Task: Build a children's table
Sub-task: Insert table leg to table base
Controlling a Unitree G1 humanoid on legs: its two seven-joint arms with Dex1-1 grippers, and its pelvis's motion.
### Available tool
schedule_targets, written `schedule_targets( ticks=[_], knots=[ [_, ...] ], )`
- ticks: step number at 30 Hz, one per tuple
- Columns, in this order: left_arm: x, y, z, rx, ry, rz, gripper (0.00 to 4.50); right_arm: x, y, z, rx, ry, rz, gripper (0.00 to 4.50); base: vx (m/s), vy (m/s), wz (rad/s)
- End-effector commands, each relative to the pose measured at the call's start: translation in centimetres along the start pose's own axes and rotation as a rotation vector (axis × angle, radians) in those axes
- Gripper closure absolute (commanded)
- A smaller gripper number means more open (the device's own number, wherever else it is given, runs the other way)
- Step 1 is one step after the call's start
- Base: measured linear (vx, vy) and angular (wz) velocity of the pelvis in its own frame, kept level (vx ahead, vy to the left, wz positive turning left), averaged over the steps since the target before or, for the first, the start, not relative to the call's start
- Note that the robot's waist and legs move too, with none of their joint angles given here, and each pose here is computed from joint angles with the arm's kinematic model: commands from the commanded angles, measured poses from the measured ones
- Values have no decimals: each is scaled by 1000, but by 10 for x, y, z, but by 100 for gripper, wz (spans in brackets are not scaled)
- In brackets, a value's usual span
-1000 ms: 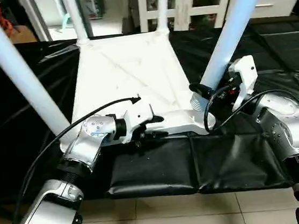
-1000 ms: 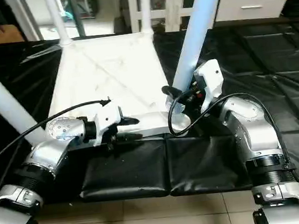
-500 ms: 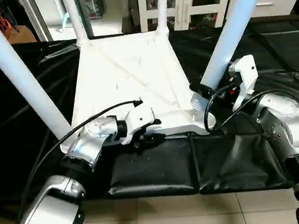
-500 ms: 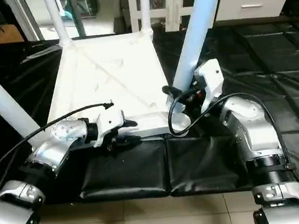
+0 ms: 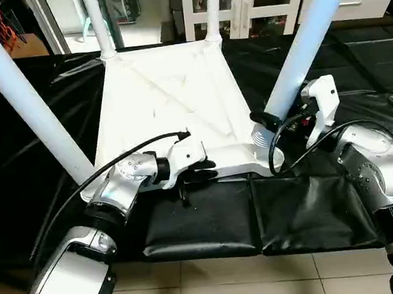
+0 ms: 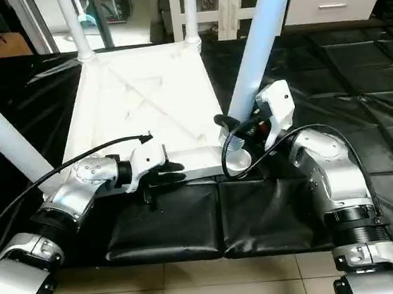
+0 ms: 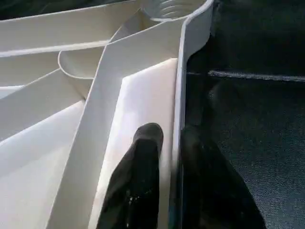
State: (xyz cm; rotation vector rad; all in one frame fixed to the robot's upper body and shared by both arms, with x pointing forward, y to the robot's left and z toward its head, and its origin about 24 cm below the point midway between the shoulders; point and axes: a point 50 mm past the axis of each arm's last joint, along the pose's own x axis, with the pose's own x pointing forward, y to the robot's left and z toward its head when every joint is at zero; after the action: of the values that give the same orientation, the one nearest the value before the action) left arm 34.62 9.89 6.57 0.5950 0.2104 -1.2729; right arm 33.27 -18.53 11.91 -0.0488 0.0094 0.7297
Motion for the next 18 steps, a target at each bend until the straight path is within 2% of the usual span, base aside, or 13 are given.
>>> schedule_targets(
  ticks=[1,3,9,13,17,18],
  knots=[
    [-2,-1,-6,24,61,-32,405,1,0,10,-25,-27,-1,264,0,0,0],
    [-2,-3,-8,28,72,-44,430,1,0,9,-25,-26,-1,264,0,0,0],
    [-7,-5,-14,33,103,-63,444,3,-1,10,-26,-29,-1,264,0,0,0],
    [-19,-8,-23,20,129,-80,444,6,-2,10,-21,-55,-33,264,0,0,0],
    [-35,-20,-36,-41,151,-107,444,13,3,0,27,-63,-27,264,0,0,0],
    [-44,-27,-45,-61,184,-113,444,18,11,-8,49,-47,9,264,0,0,0]
  ],
)
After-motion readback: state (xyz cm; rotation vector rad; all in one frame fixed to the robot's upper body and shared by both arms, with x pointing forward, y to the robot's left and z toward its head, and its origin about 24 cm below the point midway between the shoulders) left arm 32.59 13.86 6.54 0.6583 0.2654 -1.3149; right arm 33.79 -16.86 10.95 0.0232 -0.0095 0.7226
